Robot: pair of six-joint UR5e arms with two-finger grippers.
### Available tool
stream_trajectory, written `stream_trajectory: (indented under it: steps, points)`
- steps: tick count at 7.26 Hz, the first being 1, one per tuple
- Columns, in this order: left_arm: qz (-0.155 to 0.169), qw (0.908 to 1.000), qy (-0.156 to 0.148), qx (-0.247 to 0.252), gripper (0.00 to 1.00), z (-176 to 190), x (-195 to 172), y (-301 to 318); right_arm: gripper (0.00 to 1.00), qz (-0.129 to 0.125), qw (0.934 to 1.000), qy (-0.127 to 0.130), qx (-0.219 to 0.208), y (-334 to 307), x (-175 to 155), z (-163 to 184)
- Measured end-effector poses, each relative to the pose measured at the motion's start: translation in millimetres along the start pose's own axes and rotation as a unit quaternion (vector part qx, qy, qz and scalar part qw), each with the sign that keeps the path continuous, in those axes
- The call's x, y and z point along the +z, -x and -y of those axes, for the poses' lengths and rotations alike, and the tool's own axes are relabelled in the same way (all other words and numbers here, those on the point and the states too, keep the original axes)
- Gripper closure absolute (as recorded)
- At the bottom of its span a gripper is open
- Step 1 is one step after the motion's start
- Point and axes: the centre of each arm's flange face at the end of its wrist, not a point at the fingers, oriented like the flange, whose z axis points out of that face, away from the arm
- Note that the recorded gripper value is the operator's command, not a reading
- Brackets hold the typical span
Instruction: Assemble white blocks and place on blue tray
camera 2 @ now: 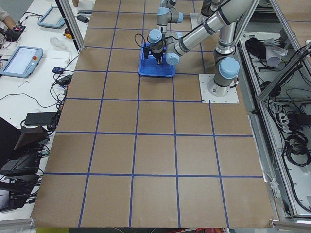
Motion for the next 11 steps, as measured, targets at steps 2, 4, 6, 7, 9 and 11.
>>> stream_trajectory:
  steps: [2, 4, 6, 7, 9, 11]
  points:
    - [0.000, 1.0000, 0.000, 0.000, 0.99, 0.1, -0.1, -0.1, 0.00, 0.004, 1.0000, -0.007, 0.005, 1.9, 0.3, 2.4]
    - [0.000, 1.0000, 0.000, 0.000, 0.99, 0.2, -0.2, -0.1, 0.00, 0.003, 0.9999, -0.010, 0.008, 1.3, -1.2, 3.6]
    - [0.000, 1.0000, -0.001, 0.000, 0.99, 0.1, -0.2, -0.3, 0.00, -0.004, 0.9992, -0.010, 0.038, -3.8, -6.6, 3.6]
    - [0.000, 1.0000, -0.001, 0.001, 0.99, -0.1, -0.4, -0.8, 0.00, -0.010, 0.9978, -0.008, 0.066, -6.9, -10.4, 2.7]
    - [0.000, 1.0000, -0.001, -0.004, 0.99, -0.8, -0.5, -2.3, 0.00, -0.032, 0.9946, -0.001, 0.099, -21.8, -26.5, -3.6]
    - [0.000, 1.0000, -0.002, -0.009, 0.98, -1.1, -0.8, -3.4, 0.00, -0.049, 0.9846, 0.016, 0.167, -56.0, -71.2, -25.3]
